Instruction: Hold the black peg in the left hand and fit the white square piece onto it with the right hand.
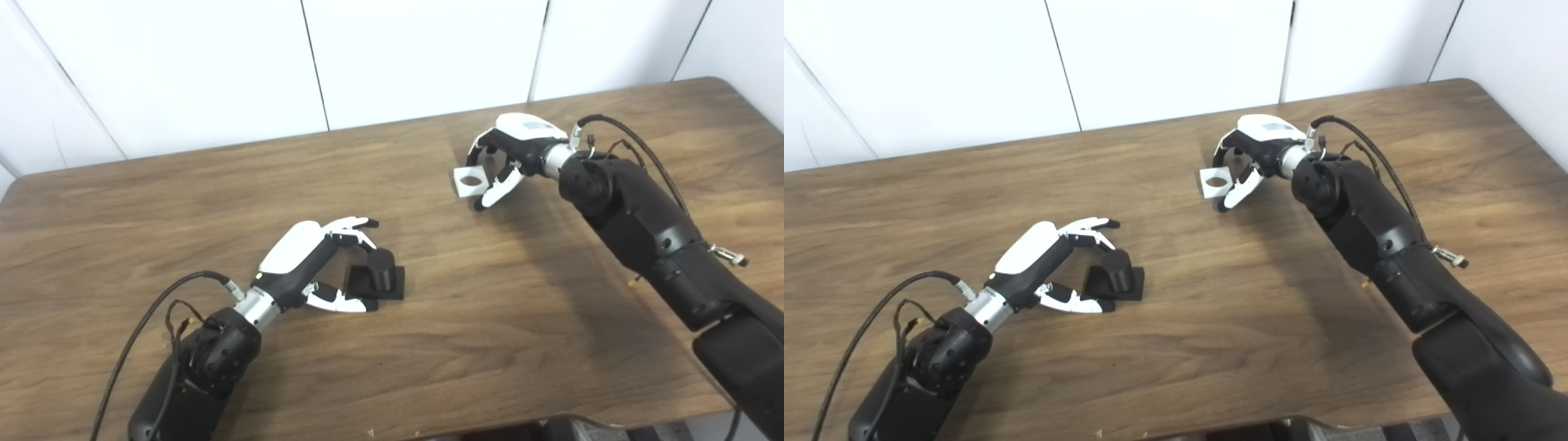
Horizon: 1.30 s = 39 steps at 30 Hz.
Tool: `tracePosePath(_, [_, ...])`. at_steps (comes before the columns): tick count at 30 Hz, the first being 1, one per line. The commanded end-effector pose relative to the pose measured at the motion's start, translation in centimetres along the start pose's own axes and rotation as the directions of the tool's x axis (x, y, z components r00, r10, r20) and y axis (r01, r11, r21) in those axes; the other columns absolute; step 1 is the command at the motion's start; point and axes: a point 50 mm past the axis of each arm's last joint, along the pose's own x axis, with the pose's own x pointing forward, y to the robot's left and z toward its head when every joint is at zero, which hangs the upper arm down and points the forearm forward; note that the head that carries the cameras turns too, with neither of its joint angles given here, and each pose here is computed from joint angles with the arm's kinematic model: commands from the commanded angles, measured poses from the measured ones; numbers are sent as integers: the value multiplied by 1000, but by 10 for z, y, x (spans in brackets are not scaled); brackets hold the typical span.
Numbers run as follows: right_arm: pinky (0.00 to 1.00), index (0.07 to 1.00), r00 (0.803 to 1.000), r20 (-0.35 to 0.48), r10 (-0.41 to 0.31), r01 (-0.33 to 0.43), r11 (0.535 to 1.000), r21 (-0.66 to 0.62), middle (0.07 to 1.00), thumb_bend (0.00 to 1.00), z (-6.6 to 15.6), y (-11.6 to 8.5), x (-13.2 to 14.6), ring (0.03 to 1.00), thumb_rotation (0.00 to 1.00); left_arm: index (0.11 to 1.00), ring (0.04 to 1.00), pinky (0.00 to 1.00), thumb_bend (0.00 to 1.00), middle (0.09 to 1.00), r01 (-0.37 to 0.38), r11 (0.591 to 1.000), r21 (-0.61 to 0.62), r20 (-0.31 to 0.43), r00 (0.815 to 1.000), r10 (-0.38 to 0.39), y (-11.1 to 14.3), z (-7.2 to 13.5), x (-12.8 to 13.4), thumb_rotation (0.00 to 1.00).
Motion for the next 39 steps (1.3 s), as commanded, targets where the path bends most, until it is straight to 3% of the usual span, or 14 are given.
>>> tracePosePath(1, [674, 630, 999, 5, -37, 37, 999, -8, 840, 714, 5, -17, 7, 814, 254, 566, 906, 790, 878, 885, 132, 991, 6, -143, 981, -129, -16, -23, -24, 209])
tracePosePath(3, [676, 621, 999, 1, -40, 40, 999, -4, 837, 709, 4, -15, 8, 814, 249, 567, 908, 796, 875, 886, 134, 991, 6, -143, 981, -132, -16, -23, -24, 209])
tracePosePath(4, [679, 547, 999, 2, -43, 43, 999, -1, 832, 595, 4, -13, 8, 813, 192, 568, 908, 798, 874, 888, 135, 991, 7, -143, 981, -132, -16, -23, -24, 211])
tracePosePath(5, [672, 512, 999, 1, -45, 45, 999, 1, 825, 542, 4, -12, 9, 806, 165, 567, 906, 797, 875, 887, 134, 991, 7, -142, 981, -132, -16, -22, -24, 211])
tracePosePath(7, [662, 498, 999, 1, -49, 49, 999, 2, 819, 521, 3, -9, 11, 798, 154, 566, 905, 796, 876, 886, 134, 991, 7, -141, 981, -132, -16, -22, -24, 208])
tracePosePath(15, [677, 491, 998, 0, -63, 63, 998, 11, 808, 515, 4, 0, 14, 797, 149, 566, 904, 790, 877, 883, 131, 991, 9, -143, 981, -129, -15, -21, -24, 203])
tracePosePath(25, [678, 484, 991, 27, -130, 130, 991, 1, 780, 517, 1, 1, 11, 795, 142, 566, 906, 795, 876, 886, 130, 991, 7, -148, 981, -128, -16, -20, -22, 205])
tracePosePath(39, [673, 482, 951, 111, -288, 282, 957, 64, 764, 519, 5, -31, -22, 799, 138, 565, 902, 791, 865, 881, 126, 992, -1, -161, 979, -124, -22, -25, -21, 202])
